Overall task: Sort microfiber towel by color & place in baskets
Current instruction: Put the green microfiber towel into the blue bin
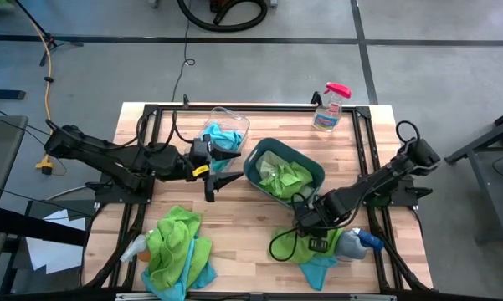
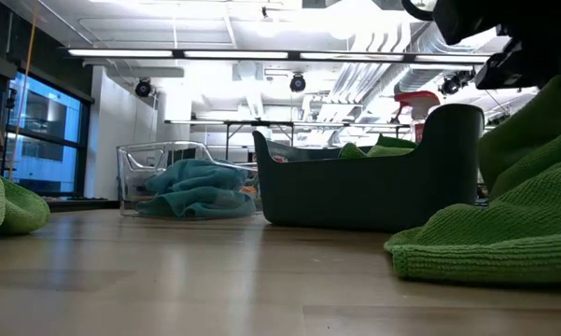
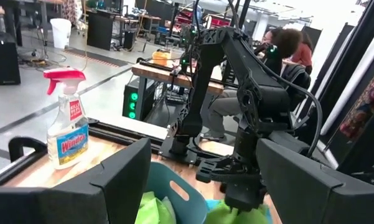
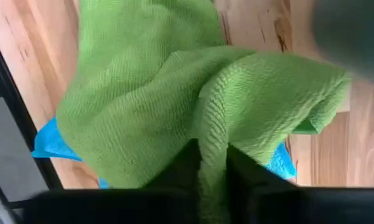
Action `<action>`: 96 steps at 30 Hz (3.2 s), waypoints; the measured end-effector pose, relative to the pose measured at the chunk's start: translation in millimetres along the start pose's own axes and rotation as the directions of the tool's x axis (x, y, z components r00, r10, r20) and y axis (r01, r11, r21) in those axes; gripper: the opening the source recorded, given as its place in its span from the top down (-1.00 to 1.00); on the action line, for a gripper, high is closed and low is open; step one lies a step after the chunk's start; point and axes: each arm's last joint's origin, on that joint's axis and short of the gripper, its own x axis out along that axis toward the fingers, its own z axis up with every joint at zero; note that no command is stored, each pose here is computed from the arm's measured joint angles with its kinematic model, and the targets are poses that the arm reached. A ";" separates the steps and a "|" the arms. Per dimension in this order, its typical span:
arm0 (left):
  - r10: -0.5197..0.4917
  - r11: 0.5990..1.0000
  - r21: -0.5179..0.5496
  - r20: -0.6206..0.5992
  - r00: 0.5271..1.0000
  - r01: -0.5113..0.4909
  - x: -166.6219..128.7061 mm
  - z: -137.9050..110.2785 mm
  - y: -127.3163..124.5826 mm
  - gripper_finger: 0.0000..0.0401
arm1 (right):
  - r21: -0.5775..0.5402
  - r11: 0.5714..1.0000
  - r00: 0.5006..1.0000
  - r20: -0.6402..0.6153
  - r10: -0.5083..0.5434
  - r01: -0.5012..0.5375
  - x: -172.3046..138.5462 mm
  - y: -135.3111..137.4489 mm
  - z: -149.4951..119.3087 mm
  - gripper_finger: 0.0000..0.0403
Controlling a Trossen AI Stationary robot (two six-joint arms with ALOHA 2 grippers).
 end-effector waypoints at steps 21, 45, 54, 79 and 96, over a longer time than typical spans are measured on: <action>0.103 0.983 0.143 0.080 0.991 -0.114 -13.7 12.7 2.0 -0.40 | -0.301 0.948 0.745 0.655 0.124 0.106 -248.1 -29.6 28.3 1.00; -0.031 0.995 0.091 -0.010 0.999 0.031 25.2 14.8 -15.1 -0.40 | -0.456 0.788 0.410 0.866 0.286 0.414 -260.5 -37.0 97.8 1.00; -0.111 0.991 0.066 -0.095 0.989 0.117 50.3 -6.4 -13.5 -0.40 | -0.444 0.780 0.350 0.885 0.306 0.440 -268.1 -35.4 98.5 1.00; 0.279 0.942 0.244 -0.185 0.942 -0.231 -15.4 17.4 21.7 0.99 | -0.220 0.880 0.447 0.895 0.009 0.421 -267.1 -51.0 75.8 0.03; 0.230 0.967 0.061 0.213 0.950 -0.248 -26.0 4.6 45.3 1.00 | 0.010 0.932 0.650 0.715 -0.259 0.361 -274.5 -85.7 -3.2 -0.14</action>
